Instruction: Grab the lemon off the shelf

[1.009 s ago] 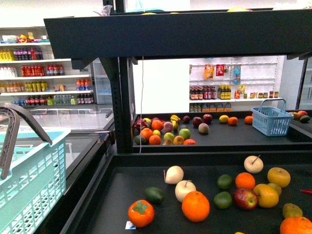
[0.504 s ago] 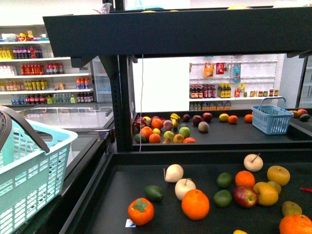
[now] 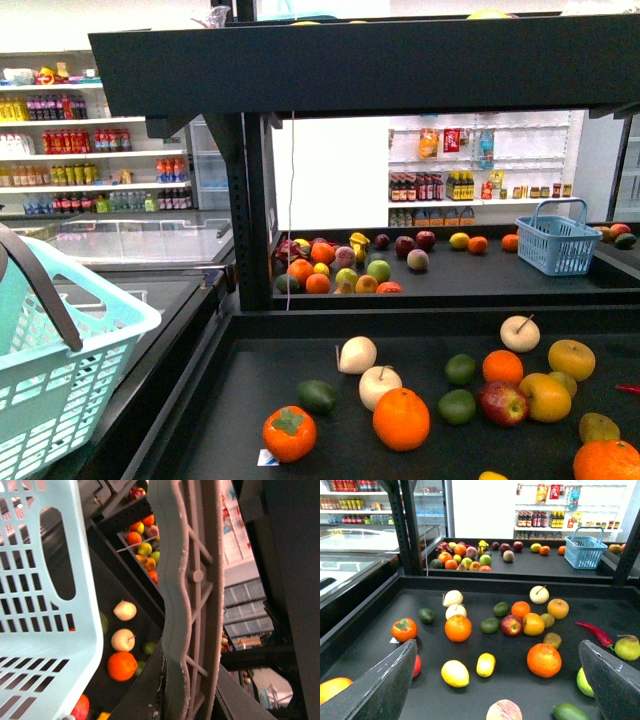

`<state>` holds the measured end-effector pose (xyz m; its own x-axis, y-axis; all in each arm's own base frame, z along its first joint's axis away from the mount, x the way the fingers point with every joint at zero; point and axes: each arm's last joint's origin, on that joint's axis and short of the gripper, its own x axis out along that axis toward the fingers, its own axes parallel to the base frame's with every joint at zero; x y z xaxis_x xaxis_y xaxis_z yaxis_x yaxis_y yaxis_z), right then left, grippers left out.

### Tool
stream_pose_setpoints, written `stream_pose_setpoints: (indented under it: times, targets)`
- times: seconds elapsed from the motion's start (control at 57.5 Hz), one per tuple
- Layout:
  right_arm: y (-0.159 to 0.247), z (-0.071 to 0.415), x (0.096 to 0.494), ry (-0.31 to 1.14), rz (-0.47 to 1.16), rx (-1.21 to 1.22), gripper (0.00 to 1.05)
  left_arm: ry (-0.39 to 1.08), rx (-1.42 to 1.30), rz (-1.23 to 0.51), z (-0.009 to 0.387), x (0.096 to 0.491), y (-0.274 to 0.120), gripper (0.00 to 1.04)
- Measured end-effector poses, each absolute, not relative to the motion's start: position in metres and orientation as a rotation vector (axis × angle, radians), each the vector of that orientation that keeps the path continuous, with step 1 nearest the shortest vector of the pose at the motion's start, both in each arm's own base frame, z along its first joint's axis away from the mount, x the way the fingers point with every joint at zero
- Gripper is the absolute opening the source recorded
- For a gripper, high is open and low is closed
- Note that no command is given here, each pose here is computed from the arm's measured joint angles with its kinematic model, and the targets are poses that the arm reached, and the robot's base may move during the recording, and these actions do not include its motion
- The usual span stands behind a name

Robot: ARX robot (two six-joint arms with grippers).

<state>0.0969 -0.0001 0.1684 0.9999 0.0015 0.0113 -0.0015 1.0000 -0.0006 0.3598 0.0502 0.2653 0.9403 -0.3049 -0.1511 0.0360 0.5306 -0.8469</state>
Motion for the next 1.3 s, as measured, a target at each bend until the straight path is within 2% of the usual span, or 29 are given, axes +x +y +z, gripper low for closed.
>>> stream_pose_setpoints:
  times: [0.313, 0.591, 0.887, 1.304]
  targets:
    - [0.000, 0.168, 0.097, -0.011, 0.001, -0.001, 0.97, 0.369, -0.900, -0.478, 0.291, 0.333, -0.006, 0.11]
    - [0.000, 0.168, 0.097, -0.011, 0.001, -0.001, 0.97, 0.459, -0.867, -0.651, 0.286, 0.326, -0.062, 0.11]
    - [0.000, 0.168, 0.097, -0.011, 0.002, -0.001, 0.97, 0.544, -0.856, -0.712, 0.266, 0.332, -0.100, 0.11]
    - [0.000, 0.168, 0.097, -0.011, 0.002, -0.001, 0.97, 0.558, -0.839, -0.801, 0.265, 0.336, -0.136, 0.11]
